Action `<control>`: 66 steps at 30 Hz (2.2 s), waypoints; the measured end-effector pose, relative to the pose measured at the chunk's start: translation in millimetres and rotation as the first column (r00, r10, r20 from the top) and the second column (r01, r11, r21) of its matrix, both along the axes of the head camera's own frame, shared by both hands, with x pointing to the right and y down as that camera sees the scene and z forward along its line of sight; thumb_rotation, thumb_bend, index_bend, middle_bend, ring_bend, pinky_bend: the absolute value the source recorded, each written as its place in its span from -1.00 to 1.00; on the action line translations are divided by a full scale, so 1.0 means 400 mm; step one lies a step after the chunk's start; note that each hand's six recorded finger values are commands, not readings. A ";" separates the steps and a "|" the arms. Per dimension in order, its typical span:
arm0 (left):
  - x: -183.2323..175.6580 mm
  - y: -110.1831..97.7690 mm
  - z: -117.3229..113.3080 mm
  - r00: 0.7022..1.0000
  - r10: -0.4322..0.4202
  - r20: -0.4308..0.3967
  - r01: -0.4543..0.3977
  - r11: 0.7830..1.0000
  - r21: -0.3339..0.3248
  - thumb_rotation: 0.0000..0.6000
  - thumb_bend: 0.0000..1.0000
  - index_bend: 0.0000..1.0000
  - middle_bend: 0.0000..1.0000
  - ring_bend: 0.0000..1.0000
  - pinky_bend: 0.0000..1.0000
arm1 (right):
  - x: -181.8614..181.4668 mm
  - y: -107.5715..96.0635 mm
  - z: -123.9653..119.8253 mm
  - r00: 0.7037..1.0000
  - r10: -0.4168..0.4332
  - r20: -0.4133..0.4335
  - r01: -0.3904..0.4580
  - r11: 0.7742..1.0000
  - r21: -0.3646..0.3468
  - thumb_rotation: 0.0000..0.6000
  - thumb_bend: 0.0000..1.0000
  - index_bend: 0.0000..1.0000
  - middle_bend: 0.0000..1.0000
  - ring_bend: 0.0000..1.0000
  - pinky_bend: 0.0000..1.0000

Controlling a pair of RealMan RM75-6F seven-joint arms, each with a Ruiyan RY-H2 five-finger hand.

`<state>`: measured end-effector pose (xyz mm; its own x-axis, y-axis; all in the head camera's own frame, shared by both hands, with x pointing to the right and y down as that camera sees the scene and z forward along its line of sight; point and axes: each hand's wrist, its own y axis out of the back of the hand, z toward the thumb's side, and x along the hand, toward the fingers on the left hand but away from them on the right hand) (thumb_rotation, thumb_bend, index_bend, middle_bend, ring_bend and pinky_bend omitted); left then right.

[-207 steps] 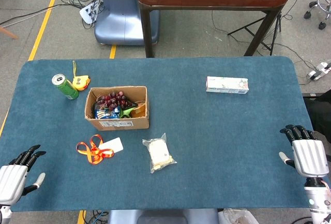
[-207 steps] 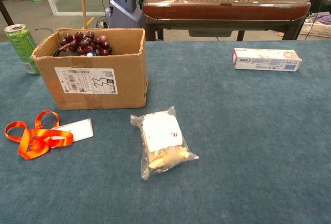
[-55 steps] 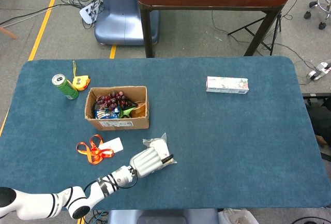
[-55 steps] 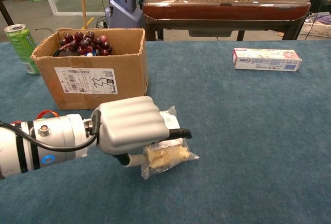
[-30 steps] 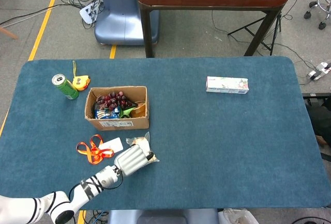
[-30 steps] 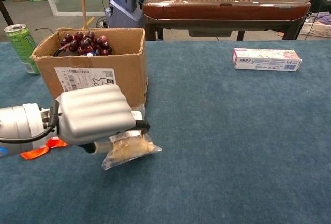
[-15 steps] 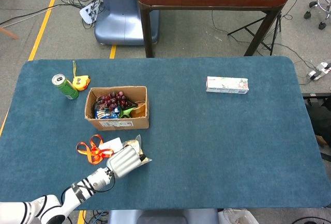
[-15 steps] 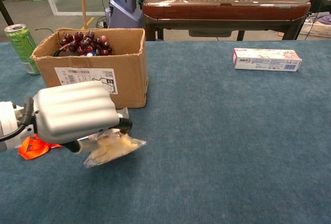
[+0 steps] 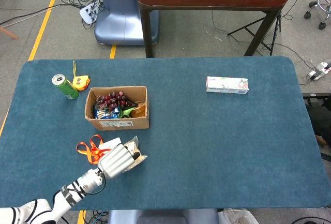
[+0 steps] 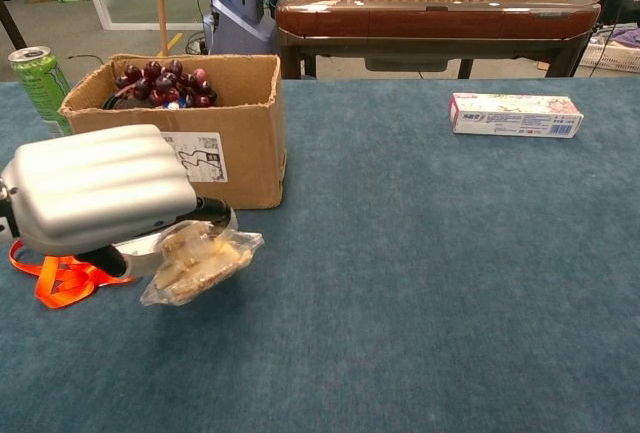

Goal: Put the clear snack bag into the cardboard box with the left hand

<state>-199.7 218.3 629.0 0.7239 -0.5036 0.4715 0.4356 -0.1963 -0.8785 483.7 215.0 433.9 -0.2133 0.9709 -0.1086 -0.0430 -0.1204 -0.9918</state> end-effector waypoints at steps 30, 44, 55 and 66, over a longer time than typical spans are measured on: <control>-0.095 -0.074 -0.155 0.994 -0.103 -0.024 0.105 0.981 0.166 1.00 -0.41 0.40 0.81 0.60 0.81 | -0.001 -0.007 0.016 1.000 0.002 -0.004 -0.002 1.000 -0.022 1.00 -0.81 -0.66 -0.35 -0.57 -0.33; -0.116 -0.094 -0.225 0.993 -0.119 -0.015 0.119 0.964 0.239 1.00 -0.40 0.42 0.83 0.60 0.81 | -0.003 -0.010 0.024 1.000 0.002 -0.007 -0.002 0.999 -0.033 1.00 -0.80 -0.66 -0.35 -0.57 -0.33; -0.079 -0.151 -0.259 0.991 -0.128 -0.049 0.137 0.947 0.291 1.00 -0.40 0.42 0.83 0.60 0.81 | -0.005 -0.010 0.029 1.000 -0.001 -0.009 0.000 0.999 -0.042 1.00 -0.80 -0.66 -0.35 -0.57 -0.33; -0.019 -0.224 -0.231 0.987 -0.148 -0.063 0.161 0.936 0.312 1.00 -0.40 0.42 0.83 0.60 0.82 | -0.008 -0.010 0.037 1.000 -0.004 -0.010 0.003 0.998 -0.059 1.00 -0.81 -0.66 -0.35 -0.57 -0.33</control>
